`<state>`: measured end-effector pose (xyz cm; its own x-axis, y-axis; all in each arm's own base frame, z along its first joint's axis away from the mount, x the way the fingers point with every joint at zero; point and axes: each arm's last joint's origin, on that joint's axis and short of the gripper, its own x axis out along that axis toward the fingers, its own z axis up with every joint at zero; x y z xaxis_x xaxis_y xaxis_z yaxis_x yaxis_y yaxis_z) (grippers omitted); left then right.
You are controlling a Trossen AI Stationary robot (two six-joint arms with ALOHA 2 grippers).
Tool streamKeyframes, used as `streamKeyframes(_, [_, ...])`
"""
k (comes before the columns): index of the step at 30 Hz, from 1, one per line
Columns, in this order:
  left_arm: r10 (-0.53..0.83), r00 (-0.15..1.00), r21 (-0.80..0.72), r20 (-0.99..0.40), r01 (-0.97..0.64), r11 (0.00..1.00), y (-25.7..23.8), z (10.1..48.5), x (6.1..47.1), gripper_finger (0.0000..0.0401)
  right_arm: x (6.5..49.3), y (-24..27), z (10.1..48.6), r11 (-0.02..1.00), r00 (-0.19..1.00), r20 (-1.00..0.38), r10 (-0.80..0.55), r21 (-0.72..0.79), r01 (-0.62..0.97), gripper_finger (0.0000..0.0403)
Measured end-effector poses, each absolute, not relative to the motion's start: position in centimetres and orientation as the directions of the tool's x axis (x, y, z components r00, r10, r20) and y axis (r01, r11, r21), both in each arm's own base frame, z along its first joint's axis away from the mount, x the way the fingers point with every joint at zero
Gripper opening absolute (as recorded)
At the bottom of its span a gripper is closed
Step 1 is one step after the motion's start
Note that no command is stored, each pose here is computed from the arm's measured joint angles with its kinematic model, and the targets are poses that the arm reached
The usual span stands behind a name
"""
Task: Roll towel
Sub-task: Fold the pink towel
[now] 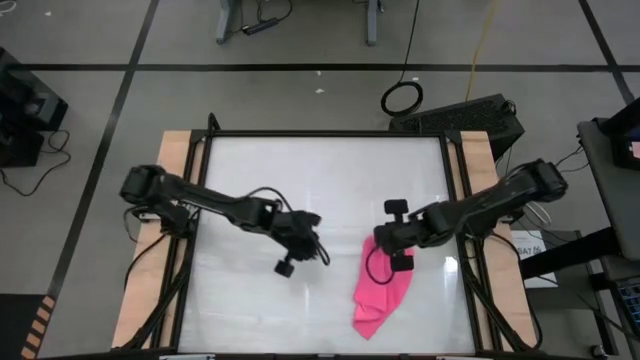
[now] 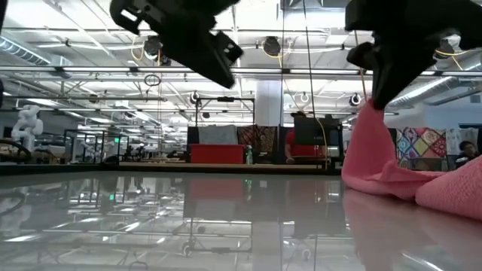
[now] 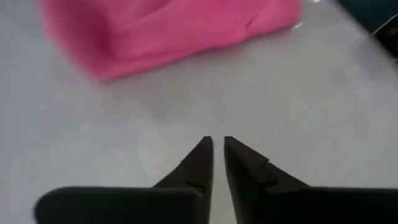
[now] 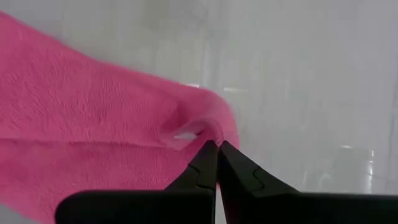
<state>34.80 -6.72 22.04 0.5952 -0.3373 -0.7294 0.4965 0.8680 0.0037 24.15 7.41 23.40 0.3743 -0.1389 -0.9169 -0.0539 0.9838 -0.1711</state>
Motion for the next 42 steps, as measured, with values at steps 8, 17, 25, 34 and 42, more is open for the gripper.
streamKeyframes(8, [-0.664, 0.544, -0.336, -0.514, 0.584, 0.739, -10.2, 18.7, 38.0, 0.0127, 24.2, 7.5, 23.1, 0.986, 0.351, -0.928, -0.122, -0.154, -0.065, 0.0])
streamKeyframes(17, [-0.643, 0.638, -0.662, -0.423, 0.266, 0.7, -10.6, 13.4, 40.9, 0.0135, 24.3, 7.5, 23.1, 0.987, 0.361, -0.925, -0.121, -0.152, -0.06, 0.0])
streamKeyframes(25, [-0.55, 0.709, -0.69, -0.441, 0.123, 0.713, -10.7, 13.1, 41.9, 0.0135, 24.4, 7.5, 23.2, 0.986, 0.371, -0.921, -0.123, -0.156, -0.059, 0.0])
streamKeyframes(34, [-0.505, 0.647, -0.648, -0.571, 0.021, 0.761, -12.8, 12.0, 43.5, 0.0122, 24.4, 7.5, 23.2, 0.983, 0.382, -0.913, -0.145, -0.178, -0.052, 0.0])
streamKeyframes(42, [-0.512, 0.638, -0.666, -0.575, -0.002, 0.746, -12.8, 11.6, 44.7, 0.0118, 24.5, 7.5, 23.2, 0.984, 0.39, -0.91, -0.142, -0.171, -0.041, 0.0])
